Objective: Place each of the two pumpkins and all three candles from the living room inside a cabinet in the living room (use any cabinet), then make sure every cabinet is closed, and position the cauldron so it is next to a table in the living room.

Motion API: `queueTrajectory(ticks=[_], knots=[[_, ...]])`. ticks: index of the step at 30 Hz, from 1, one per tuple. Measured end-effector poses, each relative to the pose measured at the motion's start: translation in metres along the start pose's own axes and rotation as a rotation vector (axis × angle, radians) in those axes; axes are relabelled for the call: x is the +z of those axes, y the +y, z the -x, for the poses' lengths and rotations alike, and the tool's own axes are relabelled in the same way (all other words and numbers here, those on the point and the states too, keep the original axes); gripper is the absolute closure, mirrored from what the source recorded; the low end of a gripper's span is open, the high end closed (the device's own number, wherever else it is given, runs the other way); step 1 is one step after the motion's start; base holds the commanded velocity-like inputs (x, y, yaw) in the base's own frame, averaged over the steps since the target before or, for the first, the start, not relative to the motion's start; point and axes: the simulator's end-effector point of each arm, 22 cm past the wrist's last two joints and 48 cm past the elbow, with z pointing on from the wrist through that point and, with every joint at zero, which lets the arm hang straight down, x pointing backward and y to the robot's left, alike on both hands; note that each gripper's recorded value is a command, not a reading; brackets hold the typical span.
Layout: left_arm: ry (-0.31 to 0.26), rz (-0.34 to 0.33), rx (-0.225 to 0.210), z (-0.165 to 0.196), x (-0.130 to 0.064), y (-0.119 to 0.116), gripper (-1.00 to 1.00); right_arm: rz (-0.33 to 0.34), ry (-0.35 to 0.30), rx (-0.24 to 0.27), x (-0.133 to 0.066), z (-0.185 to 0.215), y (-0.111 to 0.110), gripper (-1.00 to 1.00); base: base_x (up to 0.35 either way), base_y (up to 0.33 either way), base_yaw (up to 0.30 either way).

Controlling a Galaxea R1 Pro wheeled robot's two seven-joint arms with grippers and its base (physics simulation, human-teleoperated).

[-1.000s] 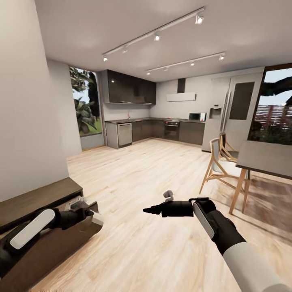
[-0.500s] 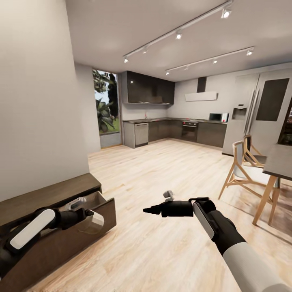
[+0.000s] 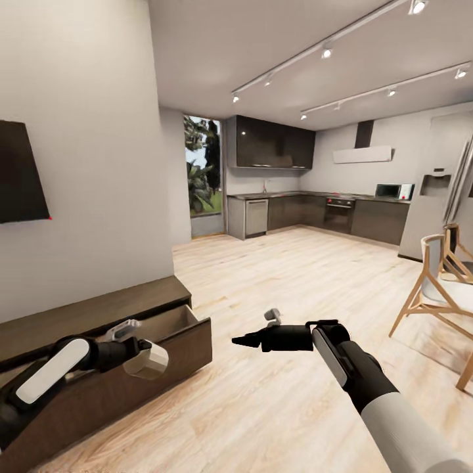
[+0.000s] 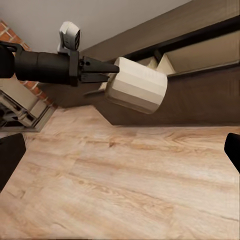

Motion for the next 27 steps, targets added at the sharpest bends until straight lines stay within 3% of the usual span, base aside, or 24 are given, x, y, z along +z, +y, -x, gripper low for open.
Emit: queueTrajectory(ticks=[4, 11, 18, 21, 23, 27], knots=[[-0.001, -0.002, -0.001, 0.000, 0.000, -0.001, 1.00, -0.001, 0.000, 0.000, 0.000, 0.000, 0.000, -1.00, 0.180, -0.182, 0.254], [-0.001, -0.001, -0.001, 0.000, 0.000, 0.000, 1.00, -0.002, -0.001, 0.000, -0.001, 0.000, -0.001, -1.00, 0.193, -0.200, 0.046], [0.001, -0.016, -0.008, 0.001, -0.001, -0.004, 1.00, -0.001, 0.000, 0.000, -0.001, 0.000, -0.001, -1.00, 0.041, -0.043, 0.215], [0.020, -0.067, -0.036, -0.002, -0.004, -0.014, 1.00, -0.003, 0.001, 0.000, -0.001, 0.000, -0.001, -1.00, 0.003, -0.003, 0.284], [0.062, -0.123, -0.046, -0.011, -0.008, -0.029, 1.00, -0.004, 0.001, 0.000, -0.001, 0.000, -0.001, -1.00, 0.001, -0.001, 0.288], [0.161, -0.255, -0.027, -0.028, -0.022, -0.054, 1.00, -0.005, 0.002, 0.001, -0.001, -0.001, -0.002, -1.00, 0.000, 0.000, 0.289]])
